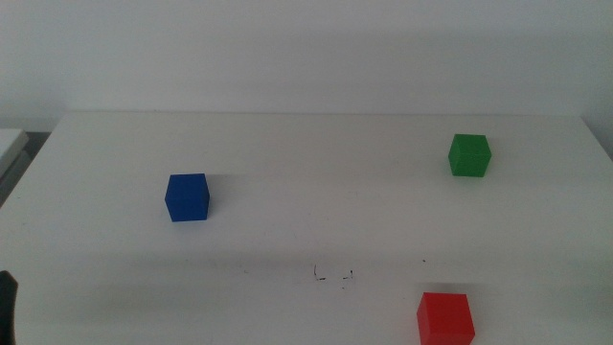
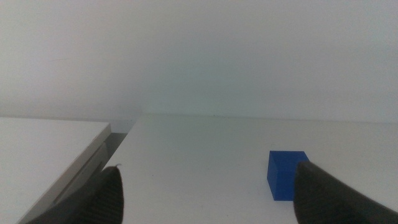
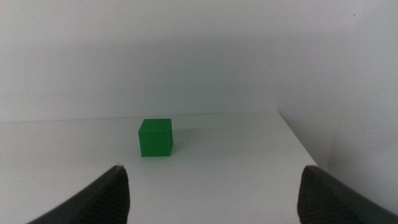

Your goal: Stack red cubes first, then green, then blue cubes in a specific spot.

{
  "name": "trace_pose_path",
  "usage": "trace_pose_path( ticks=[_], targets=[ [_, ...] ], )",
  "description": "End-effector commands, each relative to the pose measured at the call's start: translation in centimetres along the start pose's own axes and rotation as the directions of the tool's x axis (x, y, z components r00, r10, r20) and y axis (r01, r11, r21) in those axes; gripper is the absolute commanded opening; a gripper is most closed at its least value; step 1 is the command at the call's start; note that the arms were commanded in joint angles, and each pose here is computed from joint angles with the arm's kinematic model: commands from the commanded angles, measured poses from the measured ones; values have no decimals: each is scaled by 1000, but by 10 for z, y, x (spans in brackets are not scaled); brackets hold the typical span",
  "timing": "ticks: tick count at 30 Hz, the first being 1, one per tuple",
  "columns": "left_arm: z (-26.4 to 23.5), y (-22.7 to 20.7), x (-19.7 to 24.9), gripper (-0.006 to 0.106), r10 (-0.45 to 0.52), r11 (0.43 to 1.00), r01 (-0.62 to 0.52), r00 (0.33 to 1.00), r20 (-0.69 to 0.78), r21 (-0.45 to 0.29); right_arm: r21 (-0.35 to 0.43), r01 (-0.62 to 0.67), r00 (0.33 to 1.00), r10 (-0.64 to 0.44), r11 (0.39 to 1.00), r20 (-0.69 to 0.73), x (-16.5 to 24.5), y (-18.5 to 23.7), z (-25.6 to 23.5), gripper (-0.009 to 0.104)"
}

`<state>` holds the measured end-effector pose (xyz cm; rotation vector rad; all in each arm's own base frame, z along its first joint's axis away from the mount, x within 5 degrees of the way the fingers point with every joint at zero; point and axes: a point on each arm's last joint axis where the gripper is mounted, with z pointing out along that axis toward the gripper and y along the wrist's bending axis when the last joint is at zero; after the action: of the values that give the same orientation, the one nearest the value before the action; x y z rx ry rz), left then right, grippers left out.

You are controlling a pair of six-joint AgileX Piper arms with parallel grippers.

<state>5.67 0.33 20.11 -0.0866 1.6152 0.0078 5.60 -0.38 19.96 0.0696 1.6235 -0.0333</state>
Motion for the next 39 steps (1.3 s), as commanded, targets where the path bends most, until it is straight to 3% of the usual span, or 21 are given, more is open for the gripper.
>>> trace_pose_path(
  ticks=[1, 6, 9, 15, 21, 28, 30, 34, 37, 39],
  targets=[
    [0, 0, -2, 94, -7, 1000, 7, 1000, 19, 1, 3, 18, 1000, -18, 1000, 10, -2, 0, 0, 93],
    [0, 0, -2, 94, -7, 1000, 7, 1000, 19, 1, -11, -77, 997, 77, 997, 12, -4, 1, 0, 93],
    [0, 0, -2, 94, -7, 1000, 7, 1000, 19, 1, -25, -128, 991, 128, 992, 29, -42, 3, -2, 93],
    [0, 0, -2, 94, -7, 1000, 7, 1000, 19, 1, -20, -155, 934, 140, 988, -328, -126, 10, 12, 93],
    [0, 0, -2, 94, -7, 1000, 7, 1000, 19, 1, -32, -170, 858, 132, 985, -497, -182, 15, 23, 93],
    [0, 0, -2, 94, -7, 1000, 7, 1000, 19, 1, -29, -189, 775, 131, 982, -619, -177, 18, 43, 93],
    [0, 0, -2, 94, -7, 1000, 7, 1000, 19, 1, -25, -195, 710, 123, 981, -693, -168, 22, 58, 93],
    [0, 0, -2, 94, -7, 1000, 7, 1000, 19, 1, -87, -171, 601, 34, 981, -799, -150, 44, 82, 93],
    [0, 0, -2, 94, -7, 1000, 7, 1000, 19, 1, -140, -158, 523, -38, 977, -851, -136, 75, 95, 93],
    [0, 0, -2, 94, -7, 1000, 7, 1000, 19, 1, -135, -151, 478, -47, 979, -877, -127, 96, 103, 93]
  ],
)
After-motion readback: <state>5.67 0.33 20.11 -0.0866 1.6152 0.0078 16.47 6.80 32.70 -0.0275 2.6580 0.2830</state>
